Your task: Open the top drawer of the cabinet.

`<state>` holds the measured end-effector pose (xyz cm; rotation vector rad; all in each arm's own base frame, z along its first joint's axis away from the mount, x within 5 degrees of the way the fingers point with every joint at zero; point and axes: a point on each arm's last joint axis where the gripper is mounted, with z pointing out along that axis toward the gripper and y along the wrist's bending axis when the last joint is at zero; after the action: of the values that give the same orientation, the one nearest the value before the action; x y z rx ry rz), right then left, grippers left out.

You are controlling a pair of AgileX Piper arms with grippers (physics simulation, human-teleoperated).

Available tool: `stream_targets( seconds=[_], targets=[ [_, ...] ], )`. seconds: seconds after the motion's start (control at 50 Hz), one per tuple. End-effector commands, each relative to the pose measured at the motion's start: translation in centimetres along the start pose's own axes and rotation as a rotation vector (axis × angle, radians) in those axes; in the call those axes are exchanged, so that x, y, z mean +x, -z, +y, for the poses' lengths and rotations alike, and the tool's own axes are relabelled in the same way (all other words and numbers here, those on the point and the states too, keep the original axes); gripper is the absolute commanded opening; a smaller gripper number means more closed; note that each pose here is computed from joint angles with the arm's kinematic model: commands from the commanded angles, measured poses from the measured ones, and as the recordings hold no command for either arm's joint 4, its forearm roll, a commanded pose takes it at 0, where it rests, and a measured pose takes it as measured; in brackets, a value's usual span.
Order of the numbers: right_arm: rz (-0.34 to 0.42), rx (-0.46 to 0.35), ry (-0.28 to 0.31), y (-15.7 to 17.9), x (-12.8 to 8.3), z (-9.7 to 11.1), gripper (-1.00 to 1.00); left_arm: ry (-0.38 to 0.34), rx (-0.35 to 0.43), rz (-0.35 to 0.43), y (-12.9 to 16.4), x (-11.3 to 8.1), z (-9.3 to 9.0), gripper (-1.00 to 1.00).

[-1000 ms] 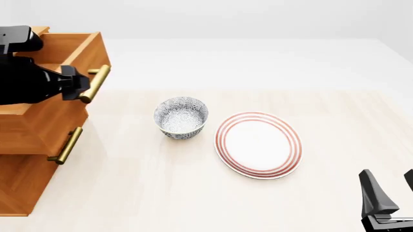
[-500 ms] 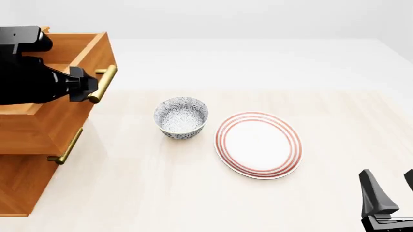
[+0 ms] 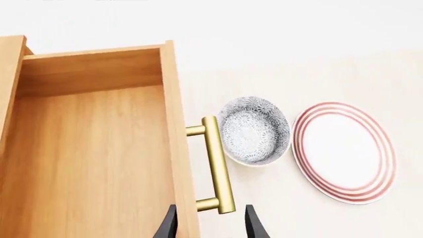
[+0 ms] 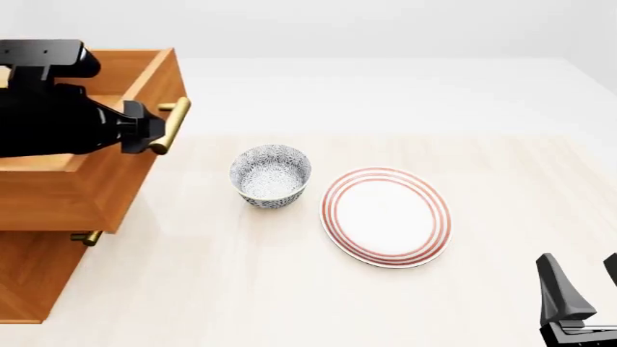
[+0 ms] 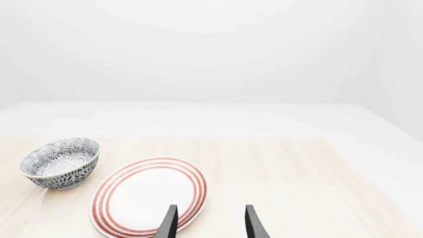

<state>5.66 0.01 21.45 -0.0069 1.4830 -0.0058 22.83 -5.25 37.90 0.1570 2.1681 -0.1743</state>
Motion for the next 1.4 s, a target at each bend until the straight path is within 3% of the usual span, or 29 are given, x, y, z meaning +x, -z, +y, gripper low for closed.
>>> stream_targets(
  seconds=[0.02,0.46,0.52,0.88,1.4],
  targets=[
    [0.000,0.000,0.000,0.0,0.0,0.0,1.00,-0.031,0.032,-0.006,0.2,-0.3,-0.9,1.00],
    [0.000,0.000,0.000,0.0,0.0,0.0,1.00,-0.082,0.107,0.029,-1.0,0.1,-3.2,1.00],
    [0.000,0.000,0.000,0.0,0.0,0.0,1.00,-0.081,0.153,0.018,-0.9,0.0,-4.6,1.00],
    [0.000,0.000,0.000,0.0,0.0,0.0,1.00,-0.120,0.184,0.035,-1.5,0.0,-5.8,1.00],
    [0.000,0.000,0.000,0.0,0.0,0.0,1.00,-0.170,0.157,-0.021,2.4,-3.1,-4.6,1.00]
  ],
)
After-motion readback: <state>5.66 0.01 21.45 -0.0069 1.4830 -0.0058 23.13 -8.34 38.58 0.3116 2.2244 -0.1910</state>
